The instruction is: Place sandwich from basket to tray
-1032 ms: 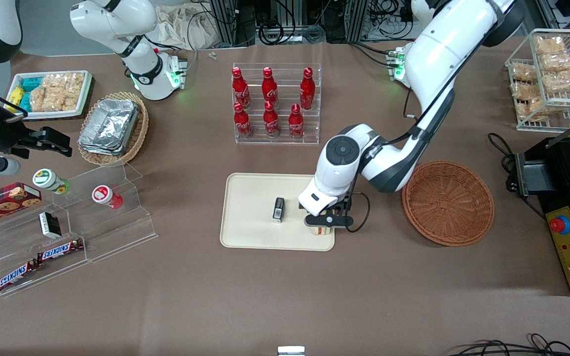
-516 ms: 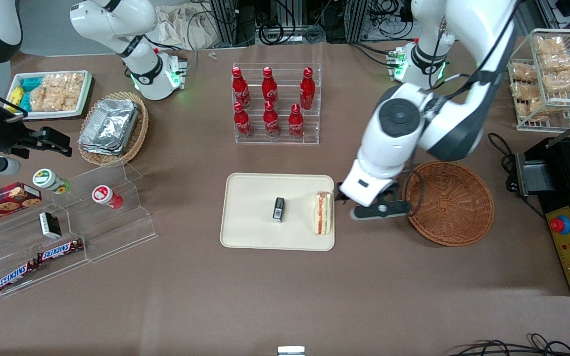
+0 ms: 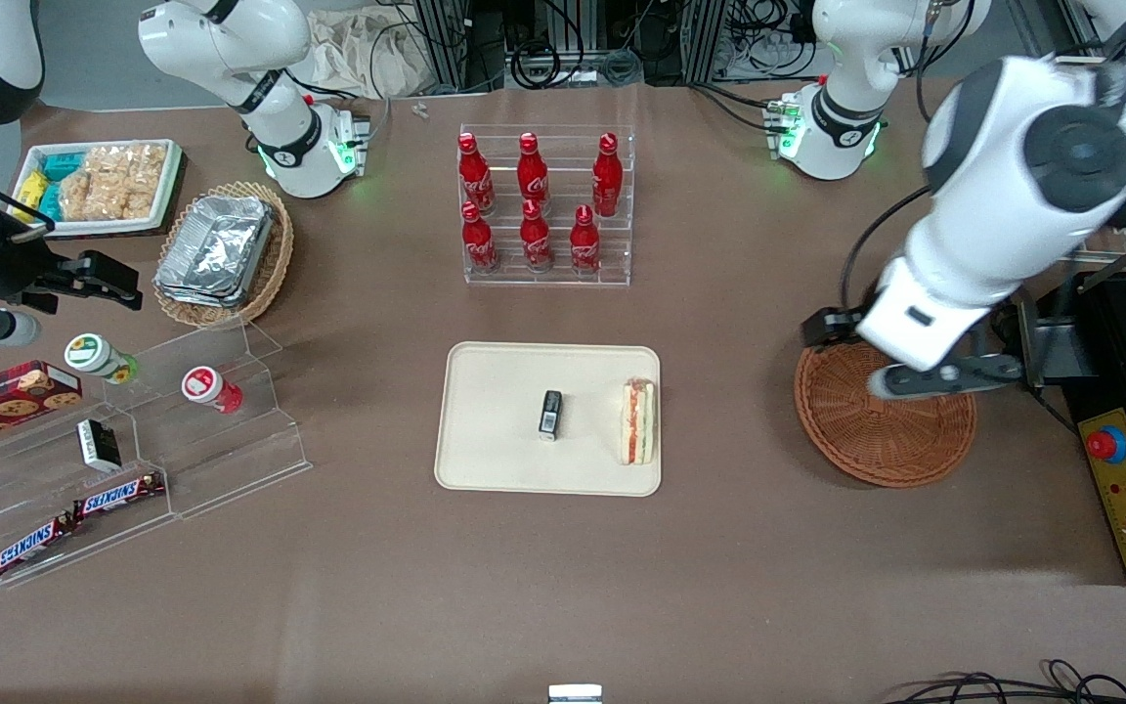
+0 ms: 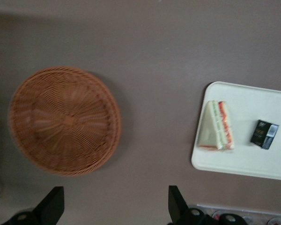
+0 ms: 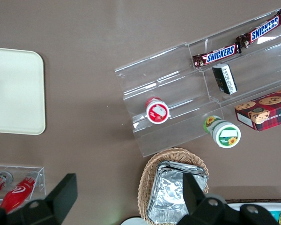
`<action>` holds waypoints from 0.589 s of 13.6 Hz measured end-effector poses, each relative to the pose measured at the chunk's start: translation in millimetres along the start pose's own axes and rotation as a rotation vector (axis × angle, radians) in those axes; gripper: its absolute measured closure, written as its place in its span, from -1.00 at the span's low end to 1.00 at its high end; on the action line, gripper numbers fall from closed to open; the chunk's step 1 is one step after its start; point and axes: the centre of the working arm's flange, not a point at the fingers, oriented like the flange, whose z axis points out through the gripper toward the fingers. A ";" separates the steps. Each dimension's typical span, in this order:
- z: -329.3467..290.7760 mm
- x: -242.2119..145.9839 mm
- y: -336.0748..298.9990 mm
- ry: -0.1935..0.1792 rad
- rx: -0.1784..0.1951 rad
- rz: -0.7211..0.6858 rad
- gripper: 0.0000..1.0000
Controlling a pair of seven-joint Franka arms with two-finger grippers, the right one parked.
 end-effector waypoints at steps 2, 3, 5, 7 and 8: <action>-20.4 -4.0 -38.4 -0.011 0.019 -0.011 -1.00; -29.9 -6.7 -53.1 -0.011 0.023 -0.006 -1.00; -42.9 -12.0 -71.8 -0.015 0.012 0.007 -1.00; -48.0 -13.0 -83.5 -0.015 0.006 0.012 -1.00; -48.4 -12.9 -87.7 -0.016 0.004 0.012 -1.00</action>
